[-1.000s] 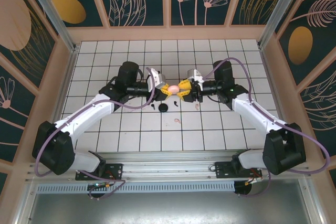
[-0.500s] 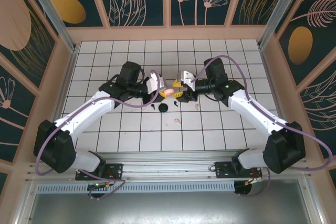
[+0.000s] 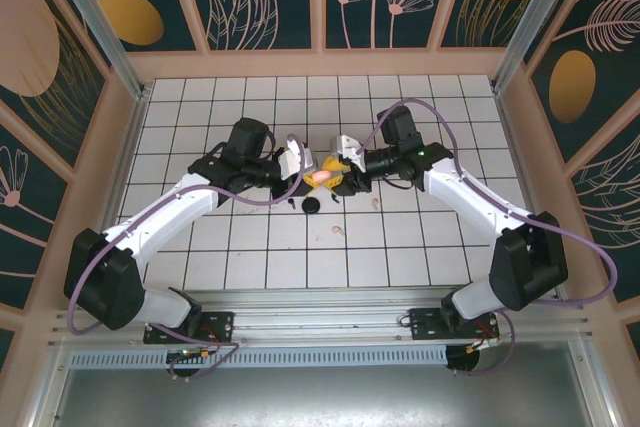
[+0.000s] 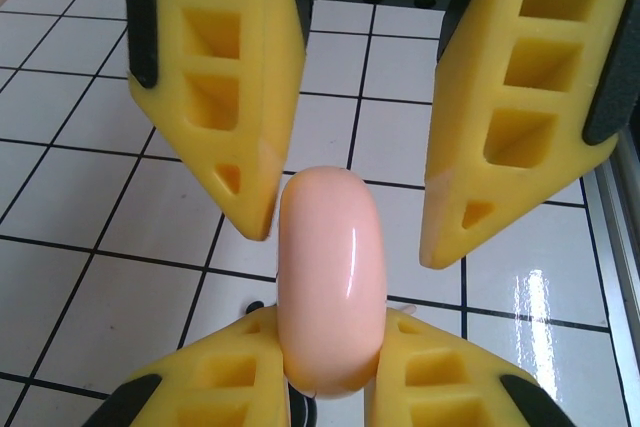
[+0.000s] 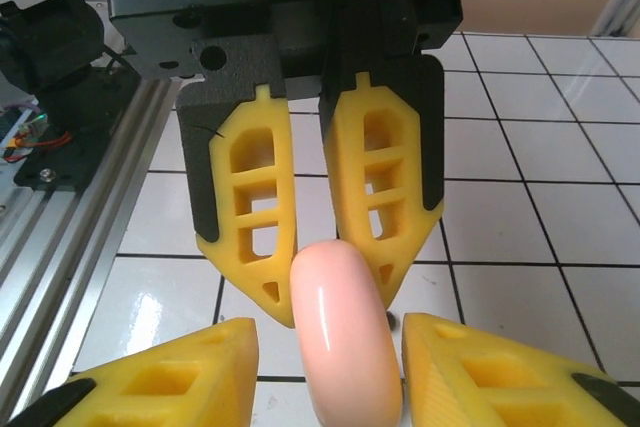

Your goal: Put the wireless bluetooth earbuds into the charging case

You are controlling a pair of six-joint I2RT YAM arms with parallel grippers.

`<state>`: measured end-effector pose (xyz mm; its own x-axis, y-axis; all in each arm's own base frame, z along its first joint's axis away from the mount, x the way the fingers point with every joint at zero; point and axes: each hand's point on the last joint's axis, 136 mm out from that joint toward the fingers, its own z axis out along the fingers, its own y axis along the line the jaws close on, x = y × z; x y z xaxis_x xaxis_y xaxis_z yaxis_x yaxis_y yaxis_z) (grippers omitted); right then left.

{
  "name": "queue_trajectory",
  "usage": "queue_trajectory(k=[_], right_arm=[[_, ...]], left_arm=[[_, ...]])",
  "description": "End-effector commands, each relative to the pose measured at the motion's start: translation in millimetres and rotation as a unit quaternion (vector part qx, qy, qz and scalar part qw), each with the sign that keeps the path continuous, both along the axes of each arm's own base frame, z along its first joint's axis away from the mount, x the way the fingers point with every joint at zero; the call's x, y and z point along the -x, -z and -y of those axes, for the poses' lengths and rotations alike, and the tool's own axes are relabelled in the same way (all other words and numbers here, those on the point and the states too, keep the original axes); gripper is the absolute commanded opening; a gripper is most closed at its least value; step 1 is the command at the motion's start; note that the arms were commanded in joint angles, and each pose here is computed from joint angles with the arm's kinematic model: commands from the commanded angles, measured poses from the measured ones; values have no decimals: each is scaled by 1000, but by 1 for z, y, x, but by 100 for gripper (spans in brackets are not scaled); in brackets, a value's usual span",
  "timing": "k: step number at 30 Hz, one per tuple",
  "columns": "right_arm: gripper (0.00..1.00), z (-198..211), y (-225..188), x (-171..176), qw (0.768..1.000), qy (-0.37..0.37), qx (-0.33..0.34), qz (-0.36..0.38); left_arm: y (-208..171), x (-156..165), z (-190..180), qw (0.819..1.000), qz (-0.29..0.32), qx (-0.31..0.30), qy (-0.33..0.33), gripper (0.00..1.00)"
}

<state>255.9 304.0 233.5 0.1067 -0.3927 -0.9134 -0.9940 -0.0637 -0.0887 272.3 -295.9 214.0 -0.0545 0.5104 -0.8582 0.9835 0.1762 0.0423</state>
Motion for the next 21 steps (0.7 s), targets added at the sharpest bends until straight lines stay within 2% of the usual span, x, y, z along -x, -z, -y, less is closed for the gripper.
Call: queue_trajectory(k=[1, 9, 12, 15, 18, 21], right_arm=[[39, -5, -9, 6, 1000, -26, -10, -3], [24, -5, -8, 7, 999, -30, -10, -4], [17, -1, -11, 8, 999, -36, -17, -2], [17, 9, -21, 8, 999, -38, -39, -3], [17, 19, -32, 10, 997, -32, -68, 0], [17, 26, -38, 14, 996, -31, -89, -2]], left_arm=[[-11, 4, 5, 1000, 7, 15, 20, 16], [-13, 6, 5, 1000, 7, 21, 22, 18], [-17, 7, 6, 999, 10, 33, 21, 33], [-20, 10, 8, 998, 18, 55, 26, 45], [-26, 13, 11, 995, 25, 86, 32, 51], [-26, 17, 14, 993, 13, 107, 41, 52]])
